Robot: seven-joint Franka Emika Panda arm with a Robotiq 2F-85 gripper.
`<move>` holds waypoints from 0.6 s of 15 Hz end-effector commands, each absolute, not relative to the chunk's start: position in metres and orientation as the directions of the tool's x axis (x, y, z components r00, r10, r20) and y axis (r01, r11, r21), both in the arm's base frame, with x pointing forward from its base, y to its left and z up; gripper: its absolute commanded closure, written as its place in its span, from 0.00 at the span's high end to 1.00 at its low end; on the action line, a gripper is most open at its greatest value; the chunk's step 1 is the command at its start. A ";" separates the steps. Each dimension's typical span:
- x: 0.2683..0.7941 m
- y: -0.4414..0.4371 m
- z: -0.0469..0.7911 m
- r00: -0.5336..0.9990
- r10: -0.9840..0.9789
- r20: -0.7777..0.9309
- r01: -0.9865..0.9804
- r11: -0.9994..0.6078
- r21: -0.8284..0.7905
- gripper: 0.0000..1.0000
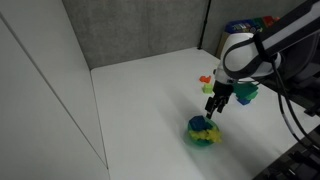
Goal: Put the yellow thing into the bowl
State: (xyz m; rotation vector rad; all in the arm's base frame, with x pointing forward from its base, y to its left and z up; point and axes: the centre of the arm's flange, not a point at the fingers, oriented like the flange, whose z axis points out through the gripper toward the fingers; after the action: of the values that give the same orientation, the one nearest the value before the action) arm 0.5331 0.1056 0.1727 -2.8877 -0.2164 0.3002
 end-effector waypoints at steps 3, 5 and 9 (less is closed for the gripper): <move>0.555 0.054 0.219 0.991 0.054 -0.123 0.032 -0.983 -0.179 1.00; 0.559 0.035 0.239 0.995 0.019 -0.095 0.005 -0.989 -0.149 1.00; 0.555 0.001 0.287 0.998 -0.024 -0.051 -0.027 -0.998 -0.062 1.00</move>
State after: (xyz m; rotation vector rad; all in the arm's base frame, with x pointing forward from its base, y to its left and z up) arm 0.5640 0.0155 0.2479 -3.0222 -0.0147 0.1019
